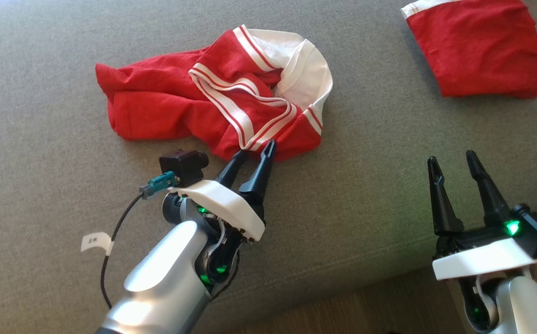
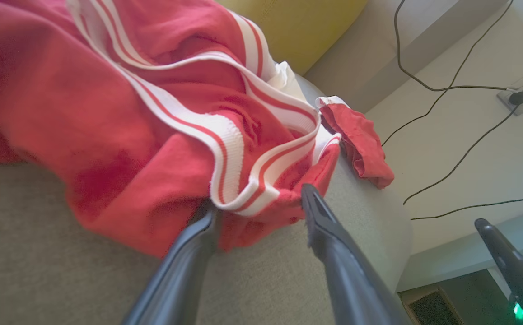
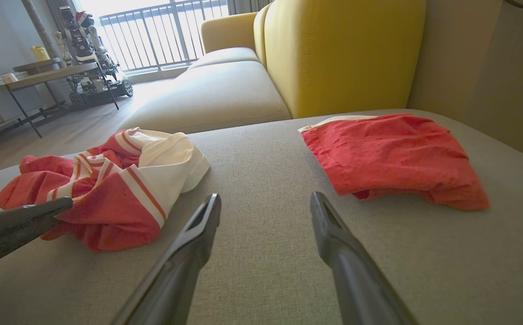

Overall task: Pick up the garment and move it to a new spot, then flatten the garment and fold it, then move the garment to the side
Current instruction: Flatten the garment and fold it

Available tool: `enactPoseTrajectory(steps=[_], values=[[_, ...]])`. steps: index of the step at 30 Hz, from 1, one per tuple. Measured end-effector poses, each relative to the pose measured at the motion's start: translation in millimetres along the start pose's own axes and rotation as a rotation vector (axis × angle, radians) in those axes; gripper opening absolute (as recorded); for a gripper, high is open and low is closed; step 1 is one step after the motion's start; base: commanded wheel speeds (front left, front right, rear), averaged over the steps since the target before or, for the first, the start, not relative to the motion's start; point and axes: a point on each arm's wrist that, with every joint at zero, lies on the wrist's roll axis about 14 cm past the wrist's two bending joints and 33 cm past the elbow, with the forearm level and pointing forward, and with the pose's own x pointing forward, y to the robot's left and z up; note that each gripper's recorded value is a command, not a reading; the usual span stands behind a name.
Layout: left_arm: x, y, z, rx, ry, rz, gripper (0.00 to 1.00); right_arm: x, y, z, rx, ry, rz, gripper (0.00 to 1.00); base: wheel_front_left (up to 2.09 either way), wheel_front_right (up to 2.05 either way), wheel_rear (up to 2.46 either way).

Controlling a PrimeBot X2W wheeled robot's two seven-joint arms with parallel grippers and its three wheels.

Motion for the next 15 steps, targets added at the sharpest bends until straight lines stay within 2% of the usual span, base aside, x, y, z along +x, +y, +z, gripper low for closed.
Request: enactPoseTrajectory(steps=[2, 3, 10, 15], values=[[0, 1, 0, 0.004, -0.001, 0.004, 0.04, 1, 1, 2, 0.001, -0.008, 0.002, 1.0, 0.0, 0.0, 0.0], [-1, 2, 0, 0.005, -0.003, 0.006, 0.0, 1, 1, 3, 0.001, -0.009, 0.002, 1.0, 0.0, 0.0, 0.0], [-3, -5, 11, 0.018, -0.037, -0.009, 0.0, 0, 4, 9, 0.009, -0.03, 0.012, 1.0, 0.0, 0.0, 0.0], [1, -26, 45, 0.041, -0.124, -0.077, 0.0, -3, 10, 15, 0.038, -0.047, 0.028, 1.0, 0.0, 0.0, 0.0]])
